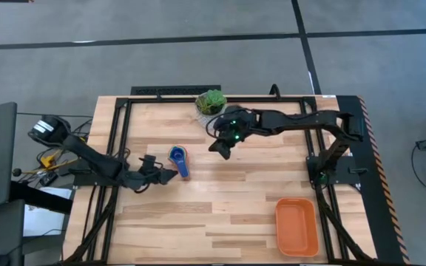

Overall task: Nest measuring cups in basket
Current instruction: Put the stacked measuring cups into the orange bin

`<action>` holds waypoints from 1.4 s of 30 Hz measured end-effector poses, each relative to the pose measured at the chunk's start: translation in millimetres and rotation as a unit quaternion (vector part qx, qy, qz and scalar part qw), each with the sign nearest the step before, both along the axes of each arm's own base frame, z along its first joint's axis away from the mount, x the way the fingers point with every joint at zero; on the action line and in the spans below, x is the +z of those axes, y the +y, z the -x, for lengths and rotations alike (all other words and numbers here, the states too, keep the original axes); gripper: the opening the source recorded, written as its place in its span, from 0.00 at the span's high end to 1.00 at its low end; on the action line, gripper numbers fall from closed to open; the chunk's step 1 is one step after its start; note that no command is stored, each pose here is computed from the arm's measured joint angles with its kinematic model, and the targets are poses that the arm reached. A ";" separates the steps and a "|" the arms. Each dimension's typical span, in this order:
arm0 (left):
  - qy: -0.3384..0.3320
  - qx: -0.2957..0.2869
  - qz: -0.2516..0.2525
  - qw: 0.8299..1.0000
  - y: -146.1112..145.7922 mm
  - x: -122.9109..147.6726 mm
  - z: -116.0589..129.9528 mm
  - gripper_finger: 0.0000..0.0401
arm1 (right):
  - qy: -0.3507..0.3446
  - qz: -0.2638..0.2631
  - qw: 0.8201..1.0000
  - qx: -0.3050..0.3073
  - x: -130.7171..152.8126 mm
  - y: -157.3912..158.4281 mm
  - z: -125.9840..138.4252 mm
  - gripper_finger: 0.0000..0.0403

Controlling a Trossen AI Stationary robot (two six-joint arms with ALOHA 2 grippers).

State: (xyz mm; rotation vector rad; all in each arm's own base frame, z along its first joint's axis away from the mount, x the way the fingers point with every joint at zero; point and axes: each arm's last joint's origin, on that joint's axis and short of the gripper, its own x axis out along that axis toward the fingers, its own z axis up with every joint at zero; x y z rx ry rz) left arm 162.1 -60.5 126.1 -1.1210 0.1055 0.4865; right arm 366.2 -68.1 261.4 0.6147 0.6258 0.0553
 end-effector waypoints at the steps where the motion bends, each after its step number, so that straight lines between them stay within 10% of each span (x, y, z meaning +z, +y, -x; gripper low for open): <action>1: 0.000 0.003 0.002 1.000 -1.0 -2.4 -1.1 0.34 | -0.001 -0.001 1.000 0.004 0.1 1.5 -0.4 0.84; 42: -0.021 0.076 0.003 0.997 18.7 -12.9 -55.9 0.34 | -0.017 -0.063 0.993 0.096 2.1 9.5 0.0 0.84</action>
